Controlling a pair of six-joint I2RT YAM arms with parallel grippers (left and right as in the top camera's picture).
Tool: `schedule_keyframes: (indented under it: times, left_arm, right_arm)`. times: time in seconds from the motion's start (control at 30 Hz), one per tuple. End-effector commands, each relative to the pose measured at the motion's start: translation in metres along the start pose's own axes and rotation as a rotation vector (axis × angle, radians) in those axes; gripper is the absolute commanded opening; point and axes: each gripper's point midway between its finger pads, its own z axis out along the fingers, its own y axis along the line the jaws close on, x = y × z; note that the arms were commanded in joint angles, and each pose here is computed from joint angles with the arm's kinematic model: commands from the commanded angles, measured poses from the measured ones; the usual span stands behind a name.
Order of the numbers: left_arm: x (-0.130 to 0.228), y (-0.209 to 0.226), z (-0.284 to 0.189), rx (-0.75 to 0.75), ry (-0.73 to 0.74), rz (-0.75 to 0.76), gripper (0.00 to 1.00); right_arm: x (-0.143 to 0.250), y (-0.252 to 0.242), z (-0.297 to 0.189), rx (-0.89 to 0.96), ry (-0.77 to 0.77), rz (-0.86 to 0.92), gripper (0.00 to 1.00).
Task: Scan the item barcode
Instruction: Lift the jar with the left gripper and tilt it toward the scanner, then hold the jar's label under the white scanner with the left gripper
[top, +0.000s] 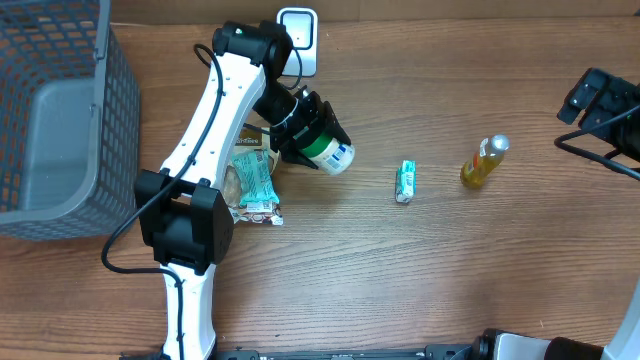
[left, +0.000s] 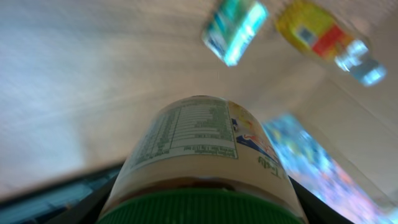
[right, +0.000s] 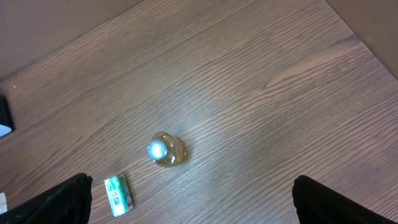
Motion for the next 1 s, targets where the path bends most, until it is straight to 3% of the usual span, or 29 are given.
schedule_keyframes:
  times: [0.0, 0.13, 0.2, 0.33, 0.63, 0.73, 0.97]
  left_arm:
    - [-0.029, 0.02, -0.008, -0.174, -0.179, 0.047, 0.04]
    - [-0.062, 0.022, -0.017, -0.238, -0.329, 0.137, 0.04]
    - [-0.069, 0.007, -0.02, -0.167, -0.344, 0.21, 0.04]
    - [-0.065, -0.027, -0.04, 0.012, -0.337, 0.315, 0.04]
    - [-0.06, -0.081, -0.125, 0.117, -0.593, 0.48, 0.07]
    - [-0.078, -0.092, -0.145, 0.075, -0.745, 0.522, 0.07]
    - [-0.133, -0.085, -0.178, -0.201, -1.117, 0.451, 0.08]
  right_arm:
    - [-0.001, -0.001, 0.0, 0.003, -0.004, -0.003, 1.0]
    - [-0.001, -0.001, 0.0, 0.003, -0.004, -0.003, 1.0]
    - [-0.001, -0.001, 0.0, 0.003, -0.004, -0.003, 1.0]
    - [-0.001, -0.001, 0.0, 0.003, -0.004, -0.003, 1.0]
    - [-0.001, -0.001, 0.0, 0.003, -0.004, -0.003, 1.0]
    - [-0.001, -0.001, 0.0, 0.003, -0.004, -0.003, 1.0]
    - [-0.001, -0.001, 0.0, 0.003, -0.004, -0.003, 1.0]
